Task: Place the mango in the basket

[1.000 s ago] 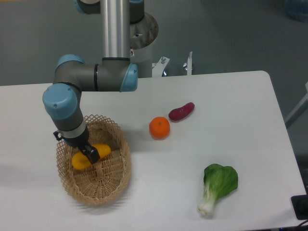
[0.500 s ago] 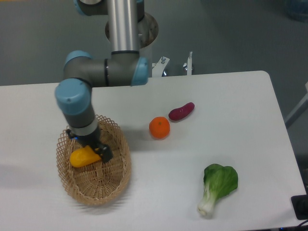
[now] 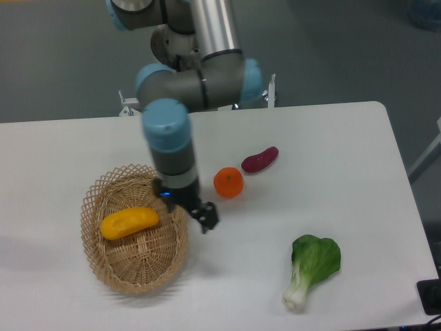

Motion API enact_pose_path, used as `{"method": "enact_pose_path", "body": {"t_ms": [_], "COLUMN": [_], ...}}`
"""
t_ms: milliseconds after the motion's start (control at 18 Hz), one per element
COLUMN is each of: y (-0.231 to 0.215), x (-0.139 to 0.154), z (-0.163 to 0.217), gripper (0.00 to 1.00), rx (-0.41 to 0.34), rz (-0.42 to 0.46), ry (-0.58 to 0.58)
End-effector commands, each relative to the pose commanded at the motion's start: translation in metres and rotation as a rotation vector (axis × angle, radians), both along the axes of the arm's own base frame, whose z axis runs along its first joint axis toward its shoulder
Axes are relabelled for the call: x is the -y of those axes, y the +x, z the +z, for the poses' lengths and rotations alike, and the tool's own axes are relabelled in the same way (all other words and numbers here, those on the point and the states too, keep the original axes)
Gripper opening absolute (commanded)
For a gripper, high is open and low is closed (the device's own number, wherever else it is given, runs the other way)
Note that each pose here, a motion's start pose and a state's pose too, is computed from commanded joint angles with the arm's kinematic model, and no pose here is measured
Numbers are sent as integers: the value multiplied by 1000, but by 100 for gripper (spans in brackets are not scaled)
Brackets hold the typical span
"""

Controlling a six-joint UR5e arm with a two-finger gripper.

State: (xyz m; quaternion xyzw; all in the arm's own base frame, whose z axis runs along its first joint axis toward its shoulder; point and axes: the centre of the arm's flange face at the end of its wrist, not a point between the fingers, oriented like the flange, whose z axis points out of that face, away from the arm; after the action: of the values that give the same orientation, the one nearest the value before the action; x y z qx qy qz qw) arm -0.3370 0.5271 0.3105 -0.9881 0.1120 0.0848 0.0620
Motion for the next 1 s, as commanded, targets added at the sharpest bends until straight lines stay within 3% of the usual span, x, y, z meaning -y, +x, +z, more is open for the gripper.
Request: {"method": "enact_pose_path", "body": {"t_ms": [111,389,1000], "y": [-24,-91,-198], "x": [18,60,97], "z": [2,13,14], "gripper": [100,100,100], "rx": [15,43,12], "rz": [-42,-43,-93], "ry": [-45,-91,-104]}}
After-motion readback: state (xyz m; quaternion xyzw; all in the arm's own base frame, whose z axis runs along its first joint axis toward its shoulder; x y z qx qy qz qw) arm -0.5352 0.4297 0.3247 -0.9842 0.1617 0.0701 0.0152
